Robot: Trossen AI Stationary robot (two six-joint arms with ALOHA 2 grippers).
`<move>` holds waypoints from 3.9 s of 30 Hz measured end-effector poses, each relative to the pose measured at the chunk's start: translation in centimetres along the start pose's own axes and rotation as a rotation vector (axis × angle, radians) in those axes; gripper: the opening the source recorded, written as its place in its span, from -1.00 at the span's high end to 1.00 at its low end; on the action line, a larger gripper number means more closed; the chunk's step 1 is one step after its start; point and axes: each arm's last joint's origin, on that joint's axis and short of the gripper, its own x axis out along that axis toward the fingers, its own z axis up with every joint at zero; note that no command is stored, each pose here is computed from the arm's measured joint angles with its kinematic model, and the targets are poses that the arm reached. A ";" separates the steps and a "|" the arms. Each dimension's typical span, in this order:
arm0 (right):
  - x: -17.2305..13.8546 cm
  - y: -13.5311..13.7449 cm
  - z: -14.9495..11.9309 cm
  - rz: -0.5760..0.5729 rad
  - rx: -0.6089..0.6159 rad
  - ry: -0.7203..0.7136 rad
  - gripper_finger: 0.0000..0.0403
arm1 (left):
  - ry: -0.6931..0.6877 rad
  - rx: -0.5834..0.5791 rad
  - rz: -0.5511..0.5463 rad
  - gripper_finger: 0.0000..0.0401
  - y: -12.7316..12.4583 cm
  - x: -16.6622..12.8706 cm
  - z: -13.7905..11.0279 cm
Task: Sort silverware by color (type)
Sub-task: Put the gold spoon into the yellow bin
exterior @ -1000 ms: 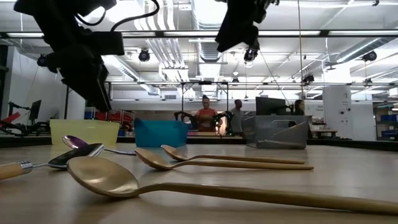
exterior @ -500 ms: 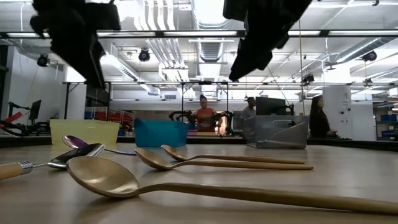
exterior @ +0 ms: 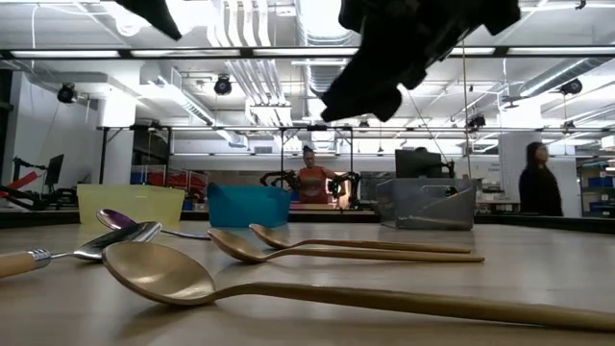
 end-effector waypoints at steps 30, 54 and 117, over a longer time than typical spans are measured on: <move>8.1 1.5 -2.7 -0.056 -0.121 0.443 0.30 | -0.104 -0.051 0.048 0.03 -1.3 -1.2 -0.9; 10.9 0.7 -4.1 -0.069 -0.107 0.413 0.80 | -0.154 -0.058 0.109 0.03 -1.2 -1.2 -0.7; 0.4 -2.6 6.2 -0.420 -0.167 -1.010 0.95 | -0.866 -0.275 -0.056 0.03 -1.8 12.1 -2.0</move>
